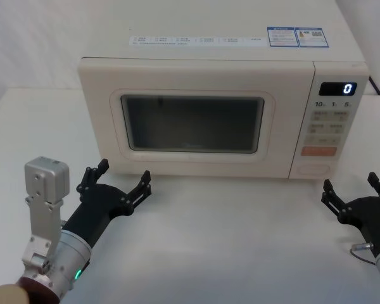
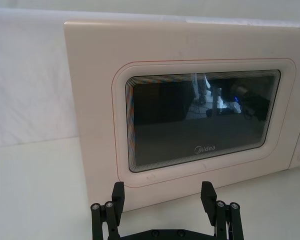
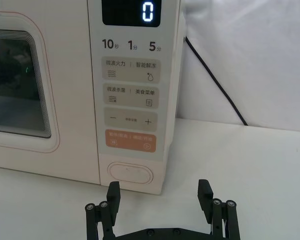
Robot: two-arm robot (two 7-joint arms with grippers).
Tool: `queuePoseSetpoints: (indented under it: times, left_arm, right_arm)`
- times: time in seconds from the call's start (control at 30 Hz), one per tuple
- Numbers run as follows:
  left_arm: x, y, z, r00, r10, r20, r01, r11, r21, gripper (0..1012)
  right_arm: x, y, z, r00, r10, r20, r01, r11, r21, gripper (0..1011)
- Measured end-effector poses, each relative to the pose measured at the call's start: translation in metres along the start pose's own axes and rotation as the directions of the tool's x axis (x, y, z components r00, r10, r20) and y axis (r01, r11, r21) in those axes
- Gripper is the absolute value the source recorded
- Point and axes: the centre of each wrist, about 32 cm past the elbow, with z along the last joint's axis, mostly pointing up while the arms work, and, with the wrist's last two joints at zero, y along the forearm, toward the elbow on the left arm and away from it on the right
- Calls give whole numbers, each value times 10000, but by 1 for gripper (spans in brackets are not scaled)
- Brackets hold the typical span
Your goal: Press the button to open the microwave door with one hand; close the microwave door with the other hand.
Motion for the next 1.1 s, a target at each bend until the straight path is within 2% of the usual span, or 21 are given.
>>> queuePoseSetpoints:
  times: [1.1]
  left_arm:
    - [0,0,0,10000,-2,-4,2,10000,-10,1001]
  right_arm:
    - [0,0,0,10000,0,0,0,10000,1,1002]
